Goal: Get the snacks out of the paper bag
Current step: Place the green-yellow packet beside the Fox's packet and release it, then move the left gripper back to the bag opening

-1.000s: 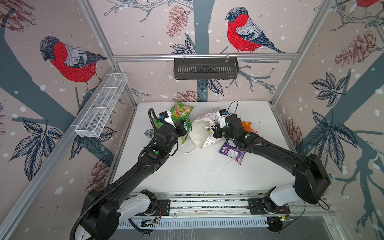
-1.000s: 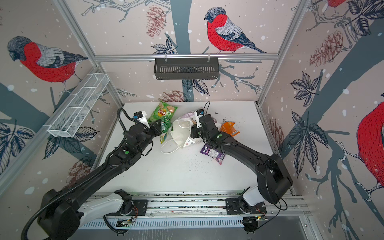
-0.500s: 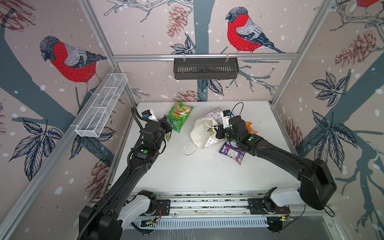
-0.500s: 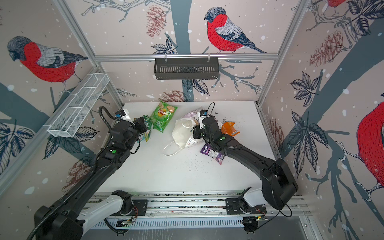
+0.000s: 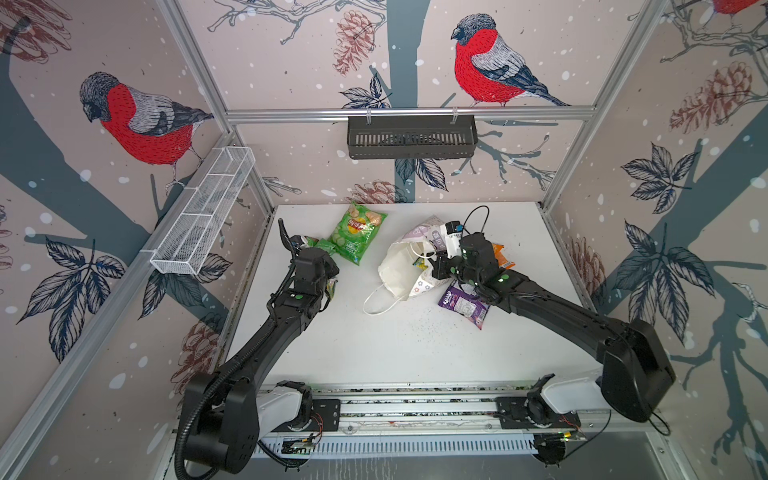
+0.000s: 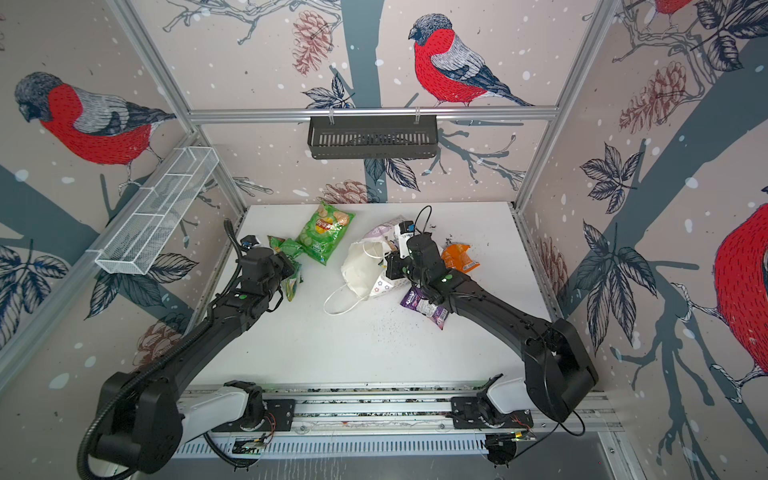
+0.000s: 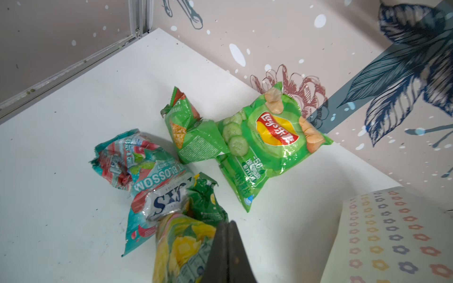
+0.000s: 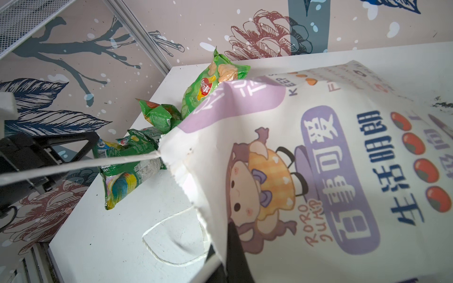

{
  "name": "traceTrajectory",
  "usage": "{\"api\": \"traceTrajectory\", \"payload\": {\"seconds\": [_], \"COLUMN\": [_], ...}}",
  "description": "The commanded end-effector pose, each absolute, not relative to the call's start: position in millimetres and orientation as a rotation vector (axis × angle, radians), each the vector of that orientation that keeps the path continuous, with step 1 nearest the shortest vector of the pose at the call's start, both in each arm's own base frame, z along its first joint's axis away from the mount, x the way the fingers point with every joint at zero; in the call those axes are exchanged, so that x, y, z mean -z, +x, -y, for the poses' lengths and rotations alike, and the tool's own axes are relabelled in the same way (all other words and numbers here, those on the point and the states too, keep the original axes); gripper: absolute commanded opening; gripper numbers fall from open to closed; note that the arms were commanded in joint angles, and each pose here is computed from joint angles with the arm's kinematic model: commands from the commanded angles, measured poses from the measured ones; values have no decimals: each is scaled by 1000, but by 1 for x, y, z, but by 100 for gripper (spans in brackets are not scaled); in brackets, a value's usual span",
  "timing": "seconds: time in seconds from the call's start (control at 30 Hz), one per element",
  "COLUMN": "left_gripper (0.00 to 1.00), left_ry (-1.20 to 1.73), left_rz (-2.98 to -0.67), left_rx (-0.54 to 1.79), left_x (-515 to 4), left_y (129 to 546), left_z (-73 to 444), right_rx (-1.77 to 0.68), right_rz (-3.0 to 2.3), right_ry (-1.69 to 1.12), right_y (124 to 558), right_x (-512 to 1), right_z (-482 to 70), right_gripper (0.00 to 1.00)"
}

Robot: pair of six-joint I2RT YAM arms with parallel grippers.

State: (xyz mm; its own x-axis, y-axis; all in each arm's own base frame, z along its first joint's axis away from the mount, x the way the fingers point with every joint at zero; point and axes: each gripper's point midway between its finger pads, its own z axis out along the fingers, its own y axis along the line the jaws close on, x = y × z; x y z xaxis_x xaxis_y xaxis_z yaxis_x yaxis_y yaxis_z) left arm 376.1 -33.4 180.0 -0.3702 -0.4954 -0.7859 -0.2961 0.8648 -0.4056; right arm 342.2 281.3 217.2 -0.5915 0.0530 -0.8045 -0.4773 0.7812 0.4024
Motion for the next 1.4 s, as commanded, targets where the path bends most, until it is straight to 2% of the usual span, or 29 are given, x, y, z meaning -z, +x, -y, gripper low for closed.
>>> {"api": "traceTrajectory", "payload": {"seconds": [0.0, 0.13, 0.17, 0.23, 0.33, 0.4, 0.47, 0.77, 1.0, 1.37], "left_gripper": [0, 0, 3, 28, 54, 66, 72, 76, 69, 70], "left_ry": [-613, -610, -601, -573, -543, -528, -516, -418, -274, -167], "left_rz": [-1940, -1939, -1934, -1925, -1915, -1894, -1868, -1779, -1786, -1713], "left_rx": [205, 200, 202, 203, 203, 224, 256, 504, 674, 964], "left_x": [-182, -180, -182, -186, -194, -203, -212, -246, -251, -238], "left_y": [383, 382, 381, 380, 377, 375, 373, 356, 326, 285], "left_z": [23, 22, 22, 23, 24, 26, 29, 60, 113, 178], "right_rx": [-783, -794, -788, -766, -743, -719, -649, -484, -401, -492], "right_rz": [-2046, -2057, -2058, -2071, -2090, -2098, -2102, -2132, -2146, -2123], "right_ry": [-337, -371, -379, -392, -421, -445, -459, -462, -438, -413], "right_y": [342, 339, 338, 337, 333, 330, 330, 329, 330, 335], "right_x": [-226, -219, -218, -213, -206, -204, -203, -208, -207, -221], "right_z": [-284, -283, -282, -279, -277, -275, -270, -253, -241, -251], "right_gripper": [0, 0, 0, 0, 0, 0, 0, 0, 0, 0]}}
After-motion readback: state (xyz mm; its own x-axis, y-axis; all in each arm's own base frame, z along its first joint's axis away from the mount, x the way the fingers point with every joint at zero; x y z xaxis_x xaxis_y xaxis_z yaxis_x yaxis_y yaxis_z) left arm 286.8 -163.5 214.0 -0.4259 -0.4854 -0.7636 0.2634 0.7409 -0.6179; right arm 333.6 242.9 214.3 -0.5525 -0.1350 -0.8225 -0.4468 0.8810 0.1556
